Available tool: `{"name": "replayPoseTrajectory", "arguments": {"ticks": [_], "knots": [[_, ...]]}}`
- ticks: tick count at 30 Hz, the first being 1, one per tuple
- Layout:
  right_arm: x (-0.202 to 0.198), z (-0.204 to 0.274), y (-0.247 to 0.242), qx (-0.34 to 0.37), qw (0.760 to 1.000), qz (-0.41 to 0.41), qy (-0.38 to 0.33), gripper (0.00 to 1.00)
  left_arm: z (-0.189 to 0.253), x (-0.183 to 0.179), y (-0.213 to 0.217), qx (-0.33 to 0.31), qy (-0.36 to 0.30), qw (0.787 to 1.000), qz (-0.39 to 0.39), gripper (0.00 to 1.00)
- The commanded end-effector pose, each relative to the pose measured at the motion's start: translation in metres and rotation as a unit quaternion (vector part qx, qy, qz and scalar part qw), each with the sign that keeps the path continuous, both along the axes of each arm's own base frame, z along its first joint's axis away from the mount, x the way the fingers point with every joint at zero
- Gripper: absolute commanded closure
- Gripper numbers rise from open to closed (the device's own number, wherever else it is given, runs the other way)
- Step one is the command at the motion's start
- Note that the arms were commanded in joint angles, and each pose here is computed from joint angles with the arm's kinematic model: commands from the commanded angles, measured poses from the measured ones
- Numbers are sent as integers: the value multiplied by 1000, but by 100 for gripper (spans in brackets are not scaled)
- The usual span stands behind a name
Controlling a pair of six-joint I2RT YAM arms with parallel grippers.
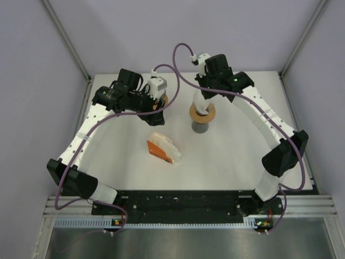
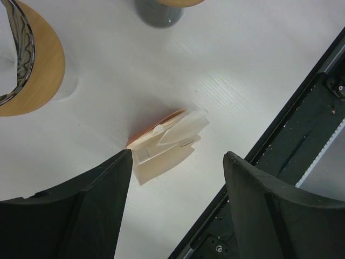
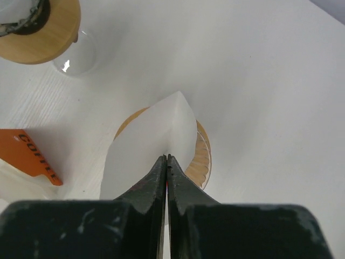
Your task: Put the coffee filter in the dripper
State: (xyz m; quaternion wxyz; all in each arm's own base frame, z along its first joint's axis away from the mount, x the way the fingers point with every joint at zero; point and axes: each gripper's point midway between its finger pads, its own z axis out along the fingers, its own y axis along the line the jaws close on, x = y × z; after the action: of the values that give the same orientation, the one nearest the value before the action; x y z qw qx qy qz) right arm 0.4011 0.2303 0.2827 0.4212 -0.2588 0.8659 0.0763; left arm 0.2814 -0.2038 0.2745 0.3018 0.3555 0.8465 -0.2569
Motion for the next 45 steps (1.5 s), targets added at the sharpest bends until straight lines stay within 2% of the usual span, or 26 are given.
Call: {"name": "replayPoseTrajectory", "arguments": {"ticks": [1, 7, 13, 18, 26, 30, 38, 45], "knots": [[3, -5, -8, -7, 999, -36, -6, 100, 4, 3, -3, -12, -12, 1000, -3, 26], [3, -44, 1, -7, 998, -43, 52, 100, 6, 8, -4, -15, -14, 1000, 7, 26], [4, -83, 9, -13, 993, -51, 106, 100, 20, 46, -10, -56, -25, 992, 113, 26], [5, -95, 12, -10, 990, -62, 123, 100, 25, 61, -43, -144, 47, 977, 148, 26], [3, -126, 15, -19, 986, -63, 156, 100, 21, 89, -78, -218, 111, 955, 167, 27], [2, -140, 16, -21, 984, -63, 168, 100, 17, 96, -93, -231, 140, 948, 165, 29], [-4, -157, 16, -21, 981, -61, 183, 100, -3, 106, -109, -223, 165, 944, 178, 41], [-6, -153, 26, 5, 981, -47, 187, 100, -25, 107, -120, -206, 184, 942, 192, 46]]}}
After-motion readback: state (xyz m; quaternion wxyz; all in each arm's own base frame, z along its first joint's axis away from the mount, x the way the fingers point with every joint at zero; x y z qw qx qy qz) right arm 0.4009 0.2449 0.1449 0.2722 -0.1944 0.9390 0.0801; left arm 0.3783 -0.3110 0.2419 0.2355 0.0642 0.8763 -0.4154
